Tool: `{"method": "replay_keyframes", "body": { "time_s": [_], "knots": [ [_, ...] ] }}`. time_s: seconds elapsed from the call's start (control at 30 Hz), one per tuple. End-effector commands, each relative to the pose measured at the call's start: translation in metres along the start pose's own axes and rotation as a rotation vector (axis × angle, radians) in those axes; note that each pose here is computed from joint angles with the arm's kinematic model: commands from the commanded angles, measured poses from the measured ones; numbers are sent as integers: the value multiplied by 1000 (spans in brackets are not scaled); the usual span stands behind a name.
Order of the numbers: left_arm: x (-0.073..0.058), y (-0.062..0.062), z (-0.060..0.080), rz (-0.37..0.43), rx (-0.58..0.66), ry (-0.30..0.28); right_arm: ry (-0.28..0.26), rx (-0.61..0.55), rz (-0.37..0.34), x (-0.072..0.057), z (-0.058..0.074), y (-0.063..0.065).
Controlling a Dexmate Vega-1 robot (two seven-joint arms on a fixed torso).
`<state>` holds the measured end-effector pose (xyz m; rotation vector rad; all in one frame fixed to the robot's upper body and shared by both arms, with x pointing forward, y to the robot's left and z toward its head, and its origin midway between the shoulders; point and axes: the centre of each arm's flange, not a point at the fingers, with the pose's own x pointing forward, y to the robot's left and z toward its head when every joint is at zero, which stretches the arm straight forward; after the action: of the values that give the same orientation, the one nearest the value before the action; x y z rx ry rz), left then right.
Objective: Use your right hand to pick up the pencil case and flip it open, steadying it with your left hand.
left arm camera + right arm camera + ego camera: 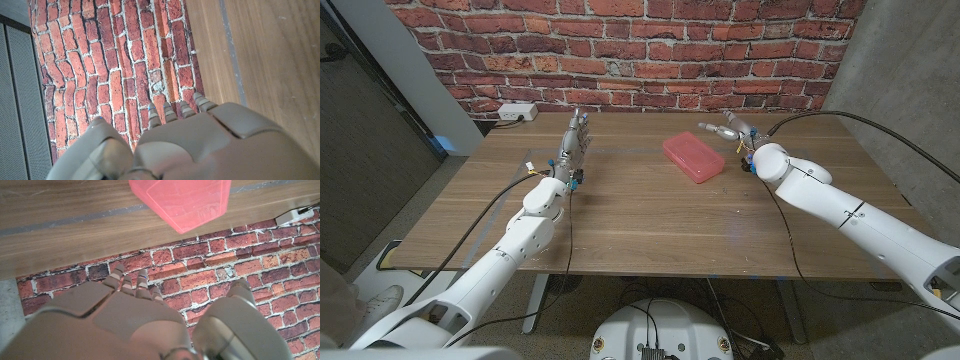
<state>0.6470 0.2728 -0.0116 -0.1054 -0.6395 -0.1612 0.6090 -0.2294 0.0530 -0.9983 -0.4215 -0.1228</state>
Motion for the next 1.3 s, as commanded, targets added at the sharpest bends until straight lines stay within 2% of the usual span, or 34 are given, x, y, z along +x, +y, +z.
{"method": "replay_keyframes", "body": {
  "time_s": [0.03, 0.3, 0.83, 1.03, 1.3],
  "knots": [
    [7, -4, 2, -25, -2, -15, 67, -201, 52, 4, 23, 3],
    [6, -2, 1, -18, -2, 1, 96, -321, 6, 5, 34, 4],
    [8, -4, -2, -16, -9, 2, 98, -319, 35, 9, 33, 13],
    [8, -4, -3, -15, -10, 3, 112, -349, 40, 13, 38, 22],
    [9, -5, -4, -17, -9, 2, 105, -348, 55, 20, 38, 30]
  ]
}}
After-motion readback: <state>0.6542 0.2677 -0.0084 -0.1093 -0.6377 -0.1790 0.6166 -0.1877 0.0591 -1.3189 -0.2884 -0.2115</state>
